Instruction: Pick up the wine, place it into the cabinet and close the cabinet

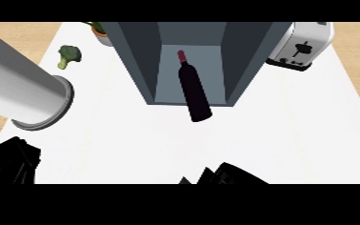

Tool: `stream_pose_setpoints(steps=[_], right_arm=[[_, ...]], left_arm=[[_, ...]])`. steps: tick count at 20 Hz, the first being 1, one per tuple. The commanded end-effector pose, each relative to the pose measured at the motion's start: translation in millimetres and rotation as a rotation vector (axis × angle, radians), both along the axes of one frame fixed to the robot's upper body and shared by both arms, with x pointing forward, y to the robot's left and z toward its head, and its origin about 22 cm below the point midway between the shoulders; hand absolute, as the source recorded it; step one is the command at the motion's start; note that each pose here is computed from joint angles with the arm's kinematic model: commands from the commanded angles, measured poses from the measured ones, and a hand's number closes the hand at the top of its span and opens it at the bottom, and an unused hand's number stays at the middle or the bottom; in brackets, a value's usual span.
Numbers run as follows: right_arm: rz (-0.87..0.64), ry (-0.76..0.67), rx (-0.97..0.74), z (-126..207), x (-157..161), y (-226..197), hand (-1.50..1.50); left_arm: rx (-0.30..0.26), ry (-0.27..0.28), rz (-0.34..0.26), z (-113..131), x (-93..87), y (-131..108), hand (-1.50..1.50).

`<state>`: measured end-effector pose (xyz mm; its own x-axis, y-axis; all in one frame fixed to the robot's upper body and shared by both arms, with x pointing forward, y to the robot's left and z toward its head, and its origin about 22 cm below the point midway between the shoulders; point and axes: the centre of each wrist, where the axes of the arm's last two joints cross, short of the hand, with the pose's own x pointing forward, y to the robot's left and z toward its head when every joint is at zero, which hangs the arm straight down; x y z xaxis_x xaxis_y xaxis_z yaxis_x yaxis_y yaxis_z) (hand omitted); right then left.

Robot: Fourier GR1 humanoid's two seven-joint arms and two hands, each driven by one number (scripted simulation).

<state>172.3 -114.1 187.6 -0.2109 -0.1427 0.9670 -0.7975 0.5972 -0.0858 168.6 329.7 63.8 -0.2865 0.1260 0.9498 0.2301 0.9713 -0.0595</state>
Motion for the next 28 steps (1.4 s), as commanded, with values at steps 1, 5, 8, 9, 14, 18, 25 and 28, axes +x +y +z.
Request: stream_pose_setpoints(steps=[1,5,8,9,14,18,25,28], right_arm=[[0.02,0.008,0.048,18,26,34,1.5],[0.012,0.068,0.077,36,46,62,1.5],[0.006,0.07,0.112,48,74,67,1.5],[-0.005,0.088,0.091,57,56,84,1.5],[-0.043,0.12,0.154,30,98,91,1.5],[-0.092,0.176,0.154,22,124,80,1.5],[-0.166,0.23,0.131,4,160,87,1.5],[-0.179,0.229,0.144,-5,179,77,1.5]], left_arm=[[0.002,0.004,0.002,4,-9.3,-10,1.5],[-0.014,0.016,-0.021,-1,1.1,8,1.5],[-0.006,-0.005,-0.011,-5,0.2,6,1.5],[-0.002,-0.008,-0.008,1,-4.4,7,1.5],[-0.004,-0.001,-0.015,0,-9.6,11,1.5],[0.003,-0.025,0.003,2,0.3,5,1.5],[0.015,0.016,-0.011,11,-8.5,13,1.5],[0.02,-0.003,0.005,-11,2.6,12,1.5]])
